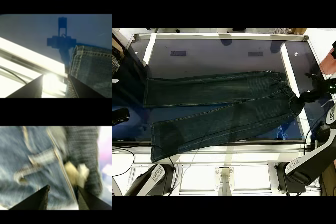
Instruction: Fold the clothes and pants, and hang the long-sleeved shirts on hangers.
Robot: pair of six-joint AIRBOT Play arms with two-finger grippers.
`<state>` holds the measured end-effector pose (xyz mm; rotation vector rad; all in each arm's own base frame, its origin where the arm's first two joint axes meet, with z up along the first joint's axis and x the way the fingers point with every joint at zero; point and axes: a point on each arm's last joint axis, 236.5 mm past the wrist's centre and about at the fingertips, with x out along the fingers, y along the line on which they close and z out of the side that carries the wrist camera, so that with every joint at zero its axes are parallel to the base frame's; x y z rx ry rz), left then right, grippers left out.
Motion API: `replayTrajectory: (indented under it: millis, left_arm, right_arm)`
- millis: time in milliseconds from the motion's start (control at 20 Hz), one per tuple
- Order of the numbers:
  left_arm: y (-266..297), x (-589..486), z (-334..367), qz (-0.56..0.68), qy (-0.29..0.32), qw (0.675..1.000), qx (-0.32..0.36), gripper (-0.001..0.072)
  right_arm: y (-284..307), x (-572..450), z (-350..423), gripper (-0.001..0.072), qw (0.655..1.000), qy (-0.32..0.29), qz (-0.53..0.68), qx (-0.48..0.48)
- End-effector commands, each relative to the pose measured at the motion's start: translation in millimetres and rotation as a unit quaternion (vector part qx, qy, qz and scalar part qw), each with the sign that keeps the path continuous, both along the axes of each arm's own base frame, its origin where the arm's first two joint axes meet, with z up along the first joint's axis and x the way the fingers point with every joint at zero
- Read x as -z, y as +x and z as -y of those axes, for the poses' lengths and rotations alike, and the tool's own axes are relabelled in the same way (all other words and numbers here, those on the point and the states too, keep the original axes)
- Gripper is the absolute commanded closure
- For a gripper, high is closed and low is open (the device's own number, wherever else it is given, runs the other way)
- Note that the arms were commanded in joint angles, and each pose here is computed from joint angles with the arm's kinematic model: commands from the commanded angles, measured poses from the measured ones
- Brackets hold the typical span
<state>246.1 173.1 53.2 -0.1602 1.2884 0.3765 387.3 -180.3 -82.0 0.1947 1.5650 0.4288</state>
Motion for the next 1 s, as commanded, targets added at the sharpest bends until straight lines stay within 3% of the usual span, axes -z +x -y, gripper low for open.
replayTrajectory:
  millis: [0, 150, 250, 750, 800, 850, 950]
  left_arm:
    - [-2, 2, 1, -0.005, -0.002, 1.0, 0.007, 0.0345]
    - [-3, 7, 5, -0.014, -0.014, 1.0, 0.007, 0.0345]
    - [-10, 11, 9, -0.029, -0.023, 0.999, 0.007, 0.0345]
    - [-18, 14, 14, -0.046, -0.035, 0.998, 0.006, 0.0345]
    - [-18, 14, 15, -0.046, -0.036, 0.998, 0.004, 0.0345]
    - [-17, 14, 16, -0.044, -0.039, 0.998, 0.005, 0.0345]
    - [-15, 14, 20, -0.038, -0.047, 0.998, 0.006, 0.0345]
  right_arm:
    - [-41, -7, 7, 0.0386, 0.995, 0.053, -0.049, 0.065]
    - [-55, -1, -7, 0.0412, 0.99, 0.105, -0.058, 0.079]
    - [-51, 3, -7, 0.0525, 0.993, 0.094, -0.047, 0.061]
    - [-29, 5, 4, 0.0504, 0.999, 0.049, 0.005, 0.012]
    - [-27, 5, 6, 0.0476, 0.999, 0.045, 0.013, 0.009]
    - [-24, 6, 8, 0.0399, 0.999, 0.04, 0.019, 0.011]
    - [-24, 6, 7, 0.0386, 0.999, 0.042, 0.019, 0.01]
